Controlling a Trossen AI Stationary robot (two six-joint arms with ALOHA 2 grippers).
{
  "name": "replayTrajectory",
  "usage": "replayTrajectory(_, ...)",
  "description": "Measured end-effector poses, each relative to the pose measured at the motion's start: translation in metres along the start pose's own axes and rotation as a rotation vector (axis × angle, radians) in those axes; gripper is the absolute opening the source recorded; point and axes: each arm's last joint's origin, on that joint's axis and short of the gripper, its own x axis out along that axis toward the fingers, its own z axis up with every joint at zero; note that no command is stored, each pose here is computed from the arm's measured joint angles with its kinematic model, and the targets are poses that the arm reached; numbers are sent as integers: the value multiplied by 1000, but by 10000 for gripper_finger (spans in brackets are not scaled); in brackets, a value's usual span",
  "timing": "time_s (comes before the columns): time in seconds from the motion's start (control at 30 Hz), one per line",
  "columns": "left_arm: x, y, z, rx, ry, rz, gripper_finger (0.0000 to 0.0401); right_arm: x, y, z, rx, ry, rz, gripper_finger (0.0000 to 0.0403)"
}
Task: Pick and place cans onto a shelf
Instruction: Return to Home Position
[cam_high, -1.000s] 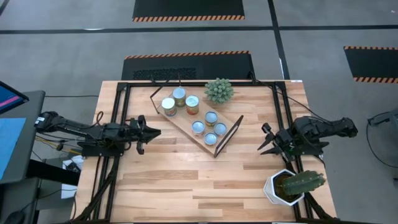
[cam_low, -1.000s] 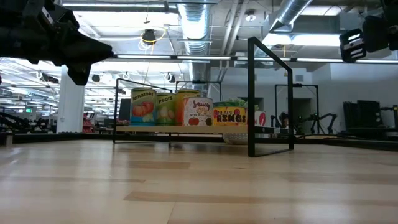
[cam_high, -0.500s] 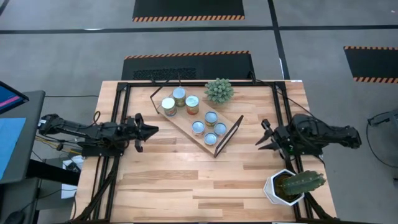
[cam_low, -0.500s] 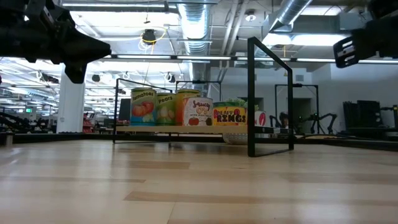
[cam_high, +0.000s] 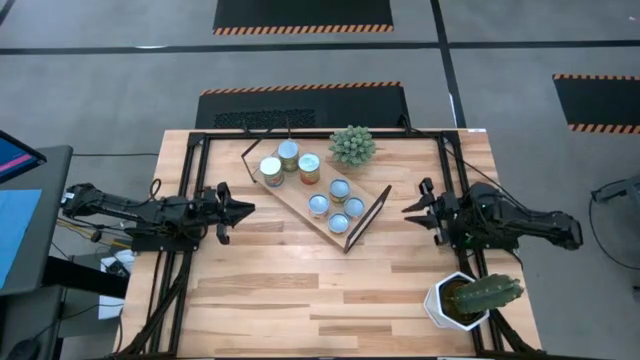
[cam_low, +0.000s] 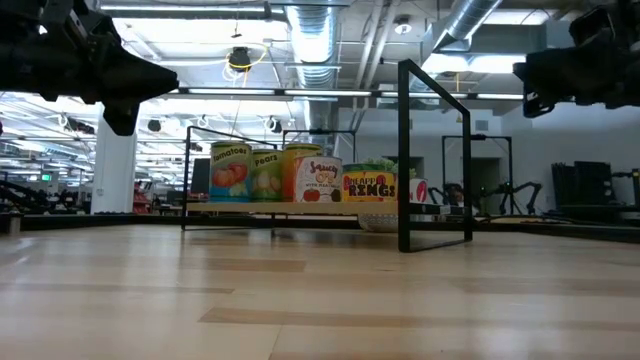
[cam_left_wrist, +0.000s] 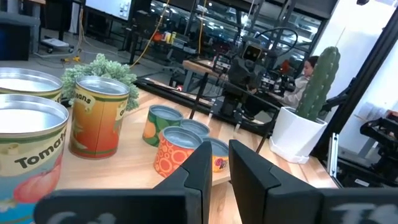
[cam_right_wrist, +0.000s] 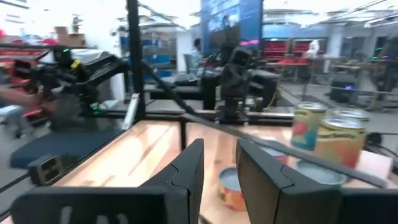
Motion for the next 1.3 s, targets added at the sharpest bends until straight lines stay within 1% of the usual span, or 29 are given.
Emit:
replayTrajectory(0.13,0,1,0,-11,-2,18,43,0,-1,1,1,-18,-54,118)
replayTrajectory(0.33,-1,6,-7,-41,36,136,43,1,-2,-1,-5,1,-129,118)
replayTrajectory(0.4,-1,6,-9,-35,52,143,43,1,-2,-3,0,19,-138,118)
replayTrajectory(0.63,-2,3,-12,36,88,101,43,0,-2,-7,22,58,-146,118)
replayTrajectory(0.73,-2,0,-14,67,127,26,43,0,-2,-7,22,61,-146,118)
replayTrajectory(0.83,-3,-1,-15,132,152,-27,43,0,-2,-8,23,64,-146,118)
replayTrajectory(1.13,-3,-1,-16,323,153,-42,43,0,-2,-8,9,72,-146,118)
replayTrajectory(1.3,-3,-1,-16,432,160,-100,43,0,-2,-8,10,73,-146,118)
